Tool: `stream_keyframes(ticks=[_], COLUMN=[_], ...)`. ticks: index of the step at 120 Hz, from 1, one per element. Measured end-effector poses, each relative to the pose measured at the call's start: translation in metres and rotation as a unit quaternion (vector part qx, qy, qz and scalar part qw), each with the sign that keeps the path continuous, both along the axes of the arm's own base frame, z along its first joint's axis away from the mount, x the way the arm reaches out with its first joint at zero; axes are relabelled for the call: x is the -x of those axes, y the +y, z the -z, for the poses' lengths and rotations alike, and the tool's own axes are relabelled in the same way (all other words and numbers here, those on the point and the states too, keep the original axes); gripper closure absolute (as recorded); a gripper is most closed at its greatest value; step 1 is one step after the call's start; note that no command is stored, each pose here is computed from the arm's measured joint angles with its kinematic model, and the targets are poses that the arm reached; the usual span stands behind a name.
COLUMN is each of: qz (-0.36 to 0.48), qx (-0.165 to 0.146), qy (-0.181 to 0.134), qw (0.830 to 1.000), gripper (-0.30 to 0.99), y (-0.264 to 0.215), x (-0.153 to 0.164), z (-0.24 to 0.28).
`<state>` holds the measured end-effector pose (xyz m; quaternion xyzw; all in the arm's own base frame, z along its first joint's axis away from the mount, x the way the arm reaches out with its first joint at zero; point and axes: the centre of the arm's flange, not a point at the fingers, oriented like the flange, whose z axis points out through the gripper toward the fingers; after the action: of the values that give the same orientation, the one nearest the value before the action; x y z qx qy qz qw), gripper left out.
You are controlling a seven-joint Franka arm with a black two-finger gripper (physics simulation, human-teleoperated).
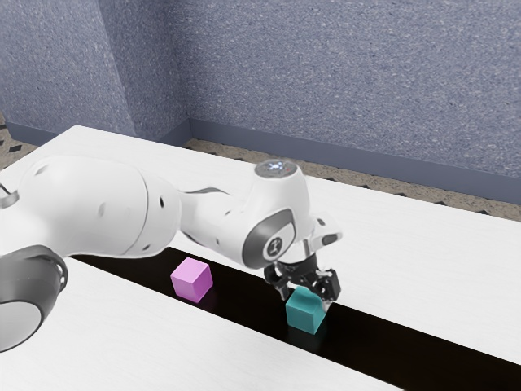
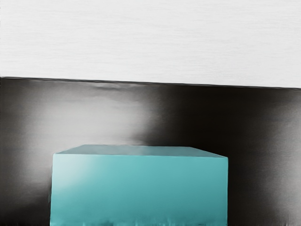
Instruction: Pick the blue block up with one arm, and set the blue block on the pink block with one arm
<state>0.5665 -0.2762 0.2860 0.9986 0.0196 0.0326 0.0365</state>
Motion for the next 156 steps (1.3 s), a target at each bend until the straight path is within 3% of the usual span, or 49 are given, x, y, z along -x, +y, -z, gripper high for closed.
stream_keyframes(ticks=[102,156], qz=[-0.03,-0.015], qx=[0.002,0.001], qy=[0.013,0.004], qw=[0.999,1.0], gripper=[0.05,0.12], y=[0.01,0.004], x=[-0.002,-0.005], z=[0.015,0.015])
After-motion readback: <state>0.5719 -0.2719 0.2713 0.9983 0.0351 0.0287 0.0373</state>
